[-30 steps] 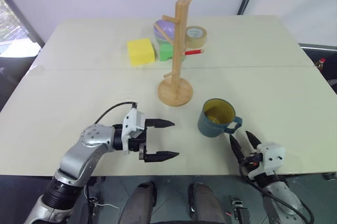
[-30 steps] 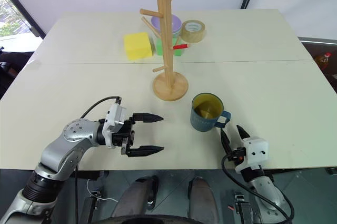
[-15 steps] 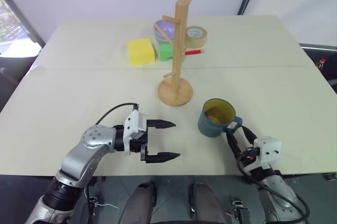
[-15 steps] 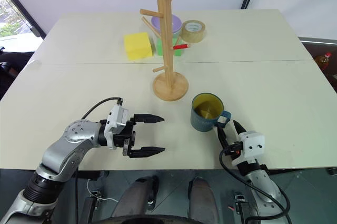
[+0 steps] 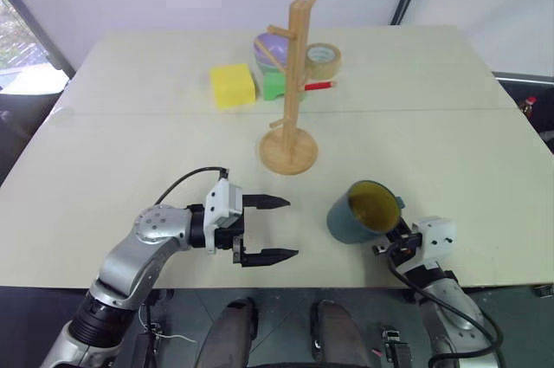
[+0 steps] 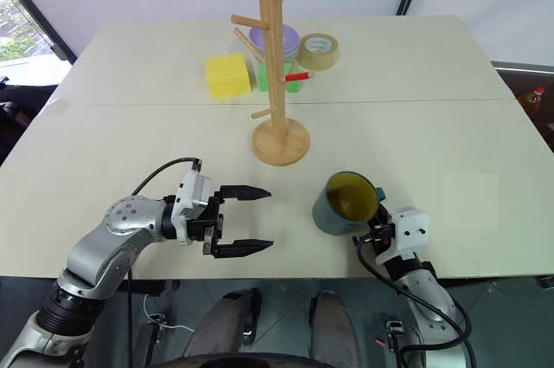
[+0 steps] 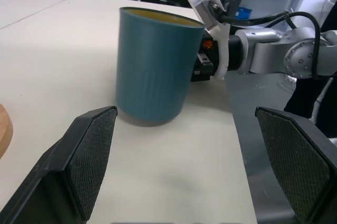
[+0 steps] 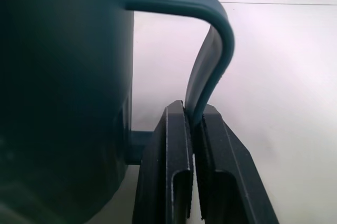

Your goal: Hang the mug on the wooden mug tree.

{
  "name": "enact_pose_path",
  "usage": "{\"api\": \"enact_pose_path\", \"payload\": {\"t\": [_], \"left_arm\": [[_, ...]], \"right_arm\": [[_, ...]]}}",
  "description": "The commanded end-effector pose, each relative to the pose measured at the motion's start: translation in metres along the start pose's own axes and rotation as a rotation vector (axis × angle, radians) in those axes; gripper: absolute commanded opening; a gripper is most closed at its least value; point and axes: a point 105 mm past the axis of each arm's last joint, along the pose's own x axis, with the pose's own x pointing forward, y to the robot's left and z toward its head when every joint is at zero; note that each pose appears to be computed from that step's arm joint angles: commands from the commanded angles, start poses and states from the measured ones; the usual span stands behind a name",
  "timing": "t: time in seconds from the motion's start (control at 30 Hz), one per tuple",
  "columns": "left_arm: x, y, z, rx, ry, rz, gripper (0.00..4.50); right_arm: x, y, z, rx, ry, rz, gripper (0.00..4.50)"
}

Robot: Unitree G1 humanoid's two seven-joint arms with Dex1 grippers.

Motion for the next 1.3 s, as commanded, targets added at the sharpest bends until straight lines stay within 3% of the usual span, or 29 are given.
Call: {"api": "enact_pose_path", "payload": {"t": [0.03,0.3,0.57,1.03,1.3], "left_arm": [[-0.003,0.002,0.011,0.041,-0.017,0.011,4.50],[-0.044,0.046,0.009,0.047,0.010,0.228,4.50],[-0.059,0.062,0.022,0.083,-0.032,0.305,4.50],[-0.054,0.053,0.058,0.096,-0.135,0.302,4.50],[-0.053,0.054,0.059,0.100,-0.138,0.305,4.50]], "right_arm": [[0.005,0.005,0.029,-0.079,-0.078,0.069,0.02],[0.037,0.019,0.117,-0.456,-0.126,0.476,0.02],[0.081,0.021,0.181,-0.681,-0.093,0.655,0.02],[0.132,0.028,0.203,-0.754,-0.056,0.695,0.02],[0.151,0.032,0.202,-0.764,-0.027,0.715,0.02]]}}
